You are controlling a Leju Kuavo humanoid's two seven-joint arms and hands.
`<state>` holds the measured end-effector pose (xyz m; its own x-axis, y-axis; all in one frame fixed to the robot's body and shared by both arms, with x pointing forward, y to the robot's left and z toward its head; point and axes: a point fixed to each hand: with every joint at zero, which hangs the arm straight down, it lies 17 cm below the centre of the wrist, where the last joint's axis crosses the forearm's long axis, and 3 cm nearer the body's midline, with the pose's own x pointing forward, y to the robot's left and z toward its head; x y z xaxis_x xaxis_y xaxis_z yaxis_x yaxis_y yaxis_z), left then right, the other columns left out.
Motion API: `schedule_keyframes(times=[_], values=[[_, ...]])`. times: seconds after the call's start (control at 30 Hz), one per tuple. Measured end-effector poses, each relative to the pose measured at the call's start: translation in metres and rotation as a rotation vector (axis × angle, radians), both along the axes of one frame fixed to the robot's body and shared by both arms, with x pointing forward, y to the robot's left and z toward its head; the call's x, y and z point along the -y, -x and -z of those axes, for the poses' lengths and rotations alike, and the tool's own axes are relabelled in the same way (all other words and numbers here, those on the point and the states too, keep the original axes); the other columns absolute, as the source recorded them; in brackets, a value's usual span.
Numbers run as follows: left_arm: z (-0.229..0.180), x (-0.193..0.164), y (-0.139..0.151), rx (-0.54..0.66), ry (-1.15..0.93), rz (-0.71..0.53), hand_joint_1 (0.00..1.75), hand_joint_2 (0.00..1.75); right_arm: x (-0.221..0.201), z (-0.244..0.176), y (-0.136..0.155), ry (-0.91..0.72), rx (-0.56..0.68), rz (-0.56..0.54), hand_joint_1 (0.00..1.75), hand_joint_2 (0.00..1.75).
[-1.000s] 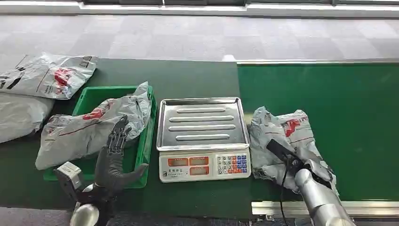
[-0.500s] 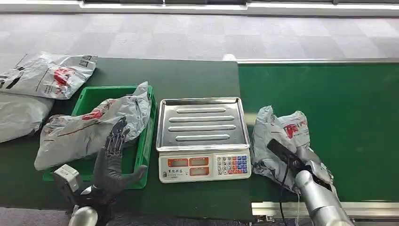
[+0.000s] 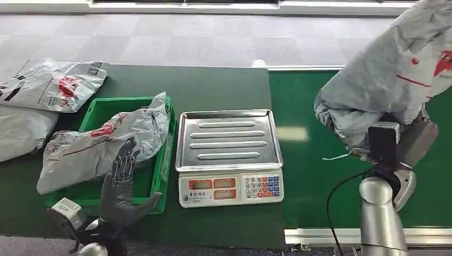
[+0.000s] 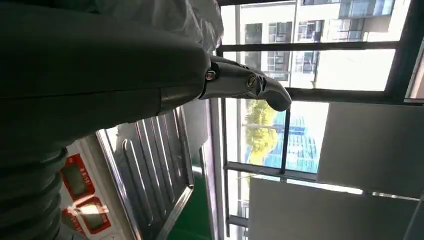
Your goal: Moved the parcel from conveyor to table for the left to box.
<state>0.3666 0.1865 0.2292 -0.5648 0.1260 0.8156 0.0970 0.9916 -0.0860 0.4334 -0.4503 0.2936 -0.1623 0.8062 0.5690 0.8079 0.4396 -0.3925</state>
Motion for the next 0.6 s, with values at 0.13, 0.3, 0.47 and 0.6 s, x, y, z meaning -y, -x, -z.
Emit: schedule_keyframes(times=[0.13,0.3,0.47,0.6], values=[[-0.006,0.007,-0.007,0.024,0.000,0.021,0.00,1.75,-0.062,-0.020,-0.042,0.005,-0.062,-0.233,1.75,1.75],[-0.009,0.022,-0.017,0.042,-0.006,0.074,0.00,1.75,-0.159,-0.014,-0.103,0.053,-0.267,-0.520,1.75,1.75],[-0.012,0.029,-0.022,0.051,-0.009,0.096,0.00,1.75,-0.209,-0.008,-0.128,0.127,-0.336,-0.597,1.75,1.75],[-0.009,0.030,-0.024,0.043,-0.013,0.099,0.00,1.75,-0.218,-0.007,-0.135,0.139,-0.352,-0.611,1.75,1.75]])
